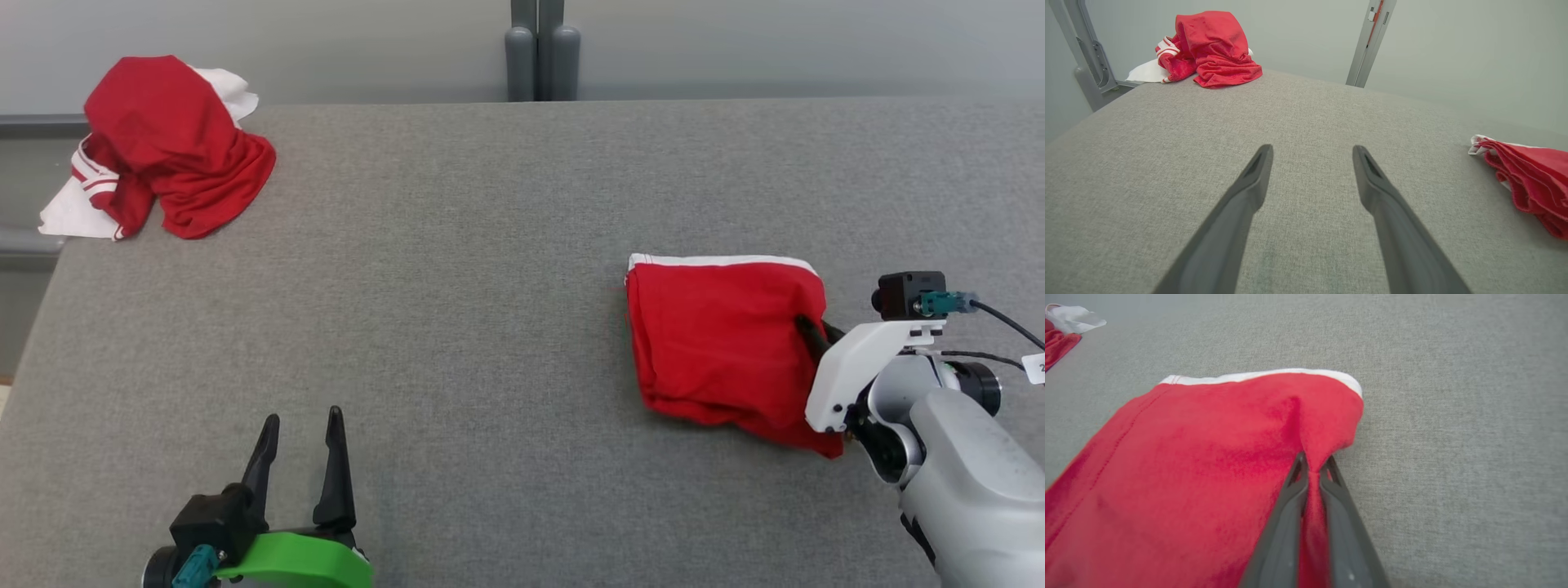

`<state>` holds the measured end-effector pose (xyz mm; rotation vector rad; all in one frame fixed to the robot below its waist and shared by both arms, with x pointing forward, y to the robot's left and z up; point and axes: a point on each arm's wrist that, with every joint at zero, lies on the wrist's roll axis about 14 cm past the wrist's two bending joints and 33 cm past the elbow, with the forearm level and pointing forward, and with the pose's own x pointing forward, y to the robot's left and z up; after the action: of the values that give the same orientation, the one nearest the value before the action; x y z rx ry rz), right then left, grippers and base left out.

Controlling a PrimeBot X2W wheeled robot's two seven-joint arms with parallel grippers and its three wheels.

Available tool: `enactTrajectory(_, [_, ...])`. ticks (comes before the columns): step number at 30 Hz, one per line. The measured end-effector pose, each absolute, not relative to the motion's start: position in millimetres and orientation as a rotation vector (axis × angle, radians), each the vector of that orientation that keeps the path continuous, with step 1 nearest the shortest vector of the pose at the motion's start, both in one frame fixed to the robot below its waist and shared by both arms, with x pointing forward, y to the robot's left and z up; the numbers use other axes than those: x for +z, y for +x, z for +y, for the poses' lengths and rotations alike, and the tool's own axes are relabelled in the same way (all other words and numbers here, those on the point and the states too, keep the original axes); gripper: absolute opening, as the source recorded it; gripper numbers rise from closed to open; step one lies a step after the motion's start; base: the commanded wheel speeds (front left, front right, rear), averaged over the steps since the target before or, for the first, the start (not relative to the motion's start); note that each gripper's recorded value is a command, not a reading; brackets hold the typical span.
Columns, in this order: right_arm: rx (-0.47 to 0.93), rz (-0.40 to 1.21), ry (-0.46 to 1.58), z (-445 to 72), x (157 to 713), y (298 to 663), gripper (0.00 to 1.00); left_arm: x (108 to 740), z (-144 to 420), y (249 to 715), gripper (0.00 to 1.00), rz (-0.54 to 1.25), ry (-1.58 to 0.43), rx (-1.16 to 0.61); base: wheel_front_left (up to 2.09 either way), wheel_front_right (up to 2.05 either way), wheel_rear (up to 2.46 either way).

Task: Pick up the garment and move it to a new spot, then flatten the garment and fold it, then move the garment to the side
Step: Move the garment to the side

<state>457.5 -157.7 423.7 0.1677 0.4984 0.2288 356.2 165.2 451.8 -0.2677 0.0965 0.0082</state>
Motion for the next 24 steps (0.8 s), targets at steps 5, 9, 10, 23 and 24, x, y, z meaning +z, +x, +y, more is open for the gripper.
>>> enactTrajectory(5, [0.164,0.454,0.128,-190.4,433.6,461.4,0.0,454.3,148.4,370.0,1.0,0.091,-0.263,-0.054,0.0,0.0,0.0])
enactTrajectory(9, [0.099,0.415,0.127,-218.1,441.5,460.3,0.0,454.4,127.2,385.0,1.0,0.092,-0.25,-0.13,0.0,0.0,0.0])
enactTrajectory(10, [0.079,0.41,0.126,-226.6,442.1,458.3,0.0,454.2,120.9,389.0,1.0,0.095,-0.249,-0.151,0.0,0.0,0.0])
enactTrajectory(23, [-0.144,0.387,0.124,-309.0,439.4,424.4,0.0,451.8,36.6,431.8,1.0,0.118,-0.232,-0.421,0.0,0.0,0.0])
enactTrajectory(24, [-0.156,0.387,0.12,-313.3,439.3,423.7,0.0,450.2,32.2,433.9,1.0,0.123,-0.233,-0.433,0.0,0.0,0.0])
